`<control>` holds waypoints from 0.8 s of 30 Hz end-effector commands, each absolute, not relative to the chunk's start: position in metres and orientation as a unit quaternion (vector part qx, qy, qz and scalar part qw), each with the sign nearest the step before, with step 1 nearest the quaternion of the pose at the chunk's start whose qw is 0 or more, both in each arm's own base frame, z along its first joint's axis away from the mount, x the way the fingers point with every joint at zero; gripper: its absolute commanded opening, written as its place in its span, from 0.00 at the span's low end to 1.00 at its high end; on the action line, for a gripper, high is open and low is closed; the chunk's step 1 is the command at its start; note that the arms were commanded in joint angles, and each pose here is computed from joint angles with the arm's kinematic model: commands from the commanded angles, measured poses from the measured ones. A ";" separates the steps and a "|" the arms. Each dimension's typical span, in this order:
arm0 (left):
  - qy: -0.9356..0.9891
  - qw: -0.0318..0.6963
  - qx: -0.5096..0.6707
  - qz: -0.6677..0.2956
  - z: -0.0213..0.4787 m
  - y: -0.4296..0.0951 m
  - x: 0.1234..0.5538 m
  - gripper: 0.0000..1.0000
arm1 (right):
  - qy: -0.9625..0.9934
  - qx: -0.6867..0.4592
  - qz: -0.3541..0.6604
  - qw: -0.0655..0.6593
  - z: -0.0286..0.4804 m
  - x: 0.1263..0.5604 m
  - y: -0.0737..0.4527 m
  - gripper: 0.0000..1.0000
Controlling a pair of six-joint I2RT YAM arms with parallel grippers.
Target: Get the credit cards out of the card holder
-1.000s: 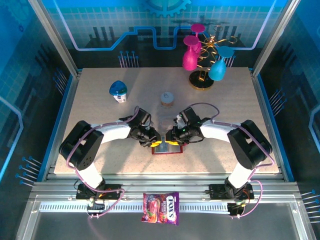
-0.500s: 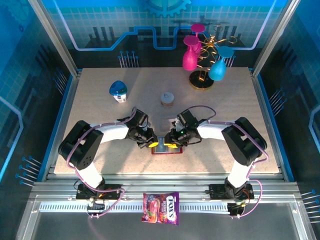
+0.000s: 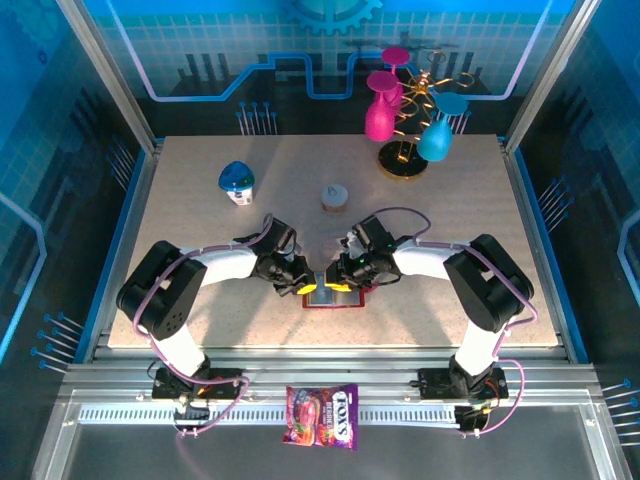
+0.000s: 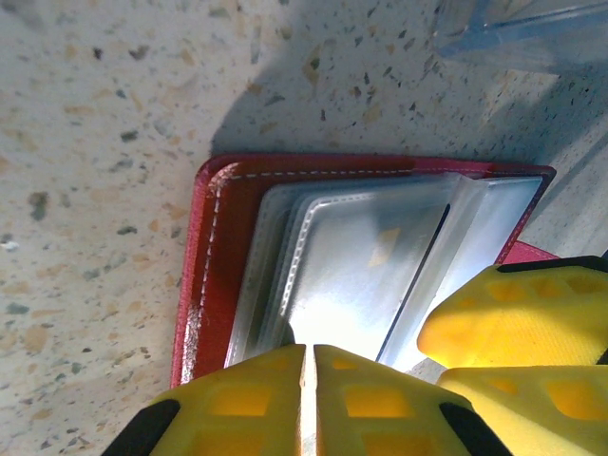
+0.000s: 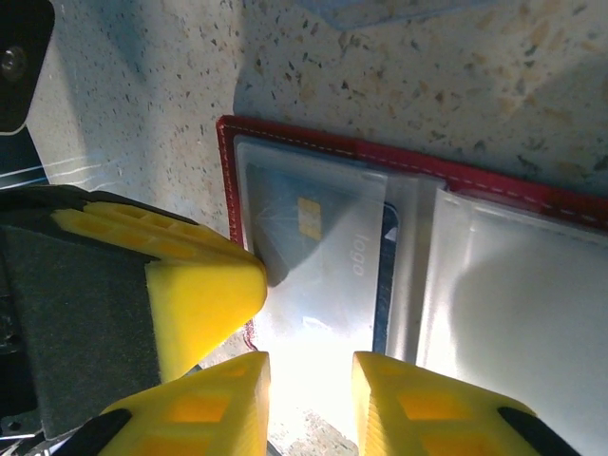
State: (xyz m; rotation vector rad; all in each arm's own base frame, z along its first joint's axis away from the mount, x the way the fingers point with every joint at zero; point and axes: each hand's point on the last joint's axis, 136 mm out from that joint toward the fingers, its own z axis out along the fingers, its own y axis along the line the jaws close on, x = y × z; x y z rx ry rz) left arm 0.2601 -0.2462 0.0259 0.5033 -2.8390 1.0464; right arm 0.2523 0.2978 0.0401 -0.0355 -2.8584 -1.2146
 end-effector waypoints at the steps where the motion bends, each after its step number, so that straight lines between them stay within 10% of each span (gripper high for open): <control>1: -0.927 0.045 0.159 0.337 0.023 -0.242 0.256 0.12 | -0.916 -0.005 -0.401 0.021 0.042 0.254 0.308 0.30; 24: -0.927 0.043 0.158 0.337 0.025 -0.241 0.254 0.13 | -0.929 -0.007 -0.369 0.035 0.025 0.249 0.300 0.31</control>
